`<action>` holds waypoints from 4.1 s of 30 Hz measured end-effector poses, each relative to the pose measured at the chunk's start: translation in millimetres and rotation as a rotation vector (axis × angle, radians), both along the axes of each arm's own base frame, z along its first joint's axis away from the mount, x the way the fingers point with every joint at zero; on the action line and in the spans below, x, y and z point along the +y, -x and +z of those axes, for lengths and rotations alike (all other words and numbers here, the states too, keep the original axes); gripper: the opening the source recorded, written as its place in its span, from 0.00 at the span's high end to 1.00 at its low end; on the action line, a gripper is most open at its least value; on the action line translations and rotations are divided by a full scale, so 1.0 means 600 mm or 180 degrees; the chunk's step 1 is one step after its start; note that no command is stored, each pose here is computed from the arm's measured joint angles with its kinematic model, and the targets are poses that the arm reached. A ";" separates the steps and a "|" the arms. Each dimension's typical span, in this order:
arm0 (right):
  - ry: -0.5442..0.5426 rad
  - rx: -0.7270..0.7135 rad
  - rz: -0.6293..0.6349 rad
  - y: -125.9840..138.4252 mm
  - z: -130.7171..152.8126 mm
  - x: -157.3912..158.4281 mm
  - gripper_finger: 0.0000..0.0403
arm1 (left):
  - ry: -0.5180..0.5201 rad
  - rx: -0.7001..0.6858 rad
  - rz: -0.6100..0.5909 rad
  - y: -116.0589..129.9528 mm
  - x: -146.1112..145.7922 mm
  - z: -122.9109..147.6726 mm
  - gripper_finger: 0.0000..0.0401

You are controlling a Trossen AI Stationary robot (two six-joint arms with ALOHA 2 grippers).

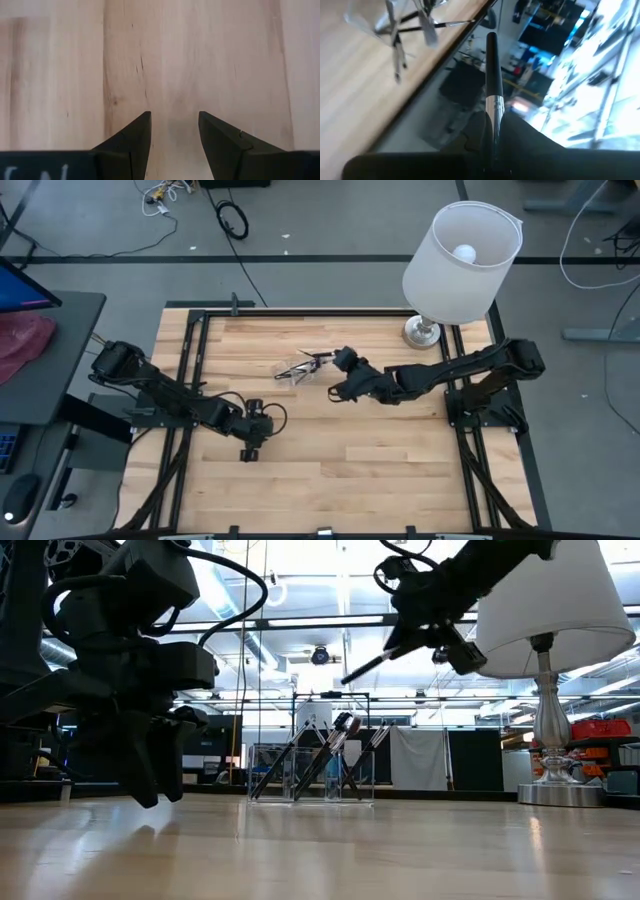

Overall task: Put items in baskets/containers
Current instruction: Put the black powder brush into the transparent organizer, then return to Home Position

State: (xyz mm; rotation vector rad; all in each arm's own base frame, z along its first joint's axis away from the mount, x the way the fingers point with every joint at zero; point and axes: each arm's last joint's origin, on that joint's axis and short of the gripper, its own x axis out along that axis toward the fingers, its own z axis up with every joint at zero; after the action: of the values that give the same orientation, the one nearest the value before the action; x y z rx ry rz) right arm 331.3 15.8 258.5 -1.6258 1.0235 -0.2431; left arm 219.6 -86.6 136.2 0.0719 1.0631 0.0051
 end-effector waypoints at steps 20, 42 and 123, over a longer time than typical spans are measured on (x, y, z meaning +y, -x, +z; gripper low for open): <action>0.0126 0.0989 0.0438 0.000 -0.024 -0.084 0.88 | 0.0059 -0.0013 0.0124 0.000 0.000 0.000 0.58; 0.0180 0.1554 0.0977 -0.041 -0.105 -0.103 0.84 | -0.0088 -0.0128 0.0213 -0.003 0.003 0.002 0.58; -0.5224 -0.3644 0.0698 0.374 -0.131 -0.018 0.73 | -0.0156 -0.3527 0.1148 0.214 0.121 0.068 0.58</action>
State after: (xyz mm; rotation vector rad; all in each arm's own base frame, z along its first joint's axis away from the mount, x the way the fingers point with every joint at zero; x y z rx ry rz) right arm 107.0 5.1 180.0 0.0602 -0.0637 -0.0712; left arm 90.9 -13.8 177.2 -0.0786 -0.0440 0.3588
